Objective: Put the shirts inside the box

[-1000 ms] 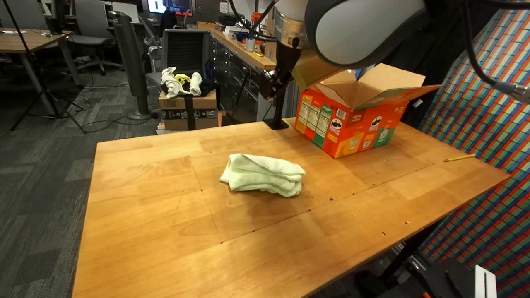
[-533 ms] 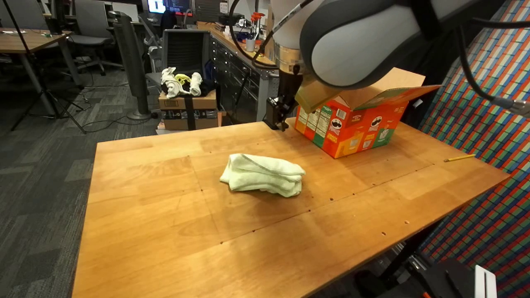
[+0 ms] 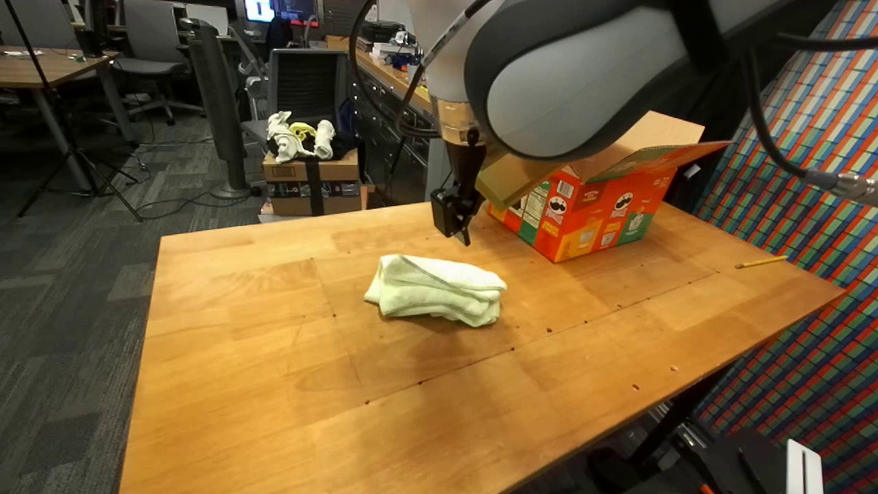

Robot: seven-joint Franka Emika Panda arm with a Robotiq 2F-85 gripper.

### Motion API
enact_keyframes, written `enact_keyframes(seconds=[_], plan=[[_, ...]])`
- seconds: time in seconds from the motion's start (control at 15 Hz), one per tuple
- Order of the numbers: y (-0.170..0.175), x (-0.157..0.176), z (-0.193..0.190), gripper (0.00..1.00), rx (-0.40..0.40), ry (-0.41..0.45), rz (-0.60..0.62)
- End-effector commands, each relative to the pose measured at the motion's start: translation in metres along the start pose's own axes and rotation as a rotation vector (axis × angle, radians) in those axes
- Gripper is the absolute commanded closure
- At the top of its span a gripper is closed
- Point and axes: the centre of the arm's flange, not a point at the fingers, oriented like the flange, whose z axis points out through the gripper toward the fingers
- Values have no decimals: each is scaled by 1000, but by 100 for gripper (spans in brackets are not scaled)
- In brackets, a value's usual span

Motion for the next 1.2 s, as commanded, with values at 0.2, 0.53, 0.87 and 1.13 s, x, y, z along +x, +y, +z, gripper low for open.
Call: enact_keyframes(seconds=[0.2, 0.53, 0.87, 1.13], plan=[[-27, -9, -24, 0, 171, 4, -79], [-35, -11, -29, 0, 290, 54, -149], [-41, -7, -10, 0, 334, 120, -256], [-51, -7, 22, 0, 317, 116, -335]])
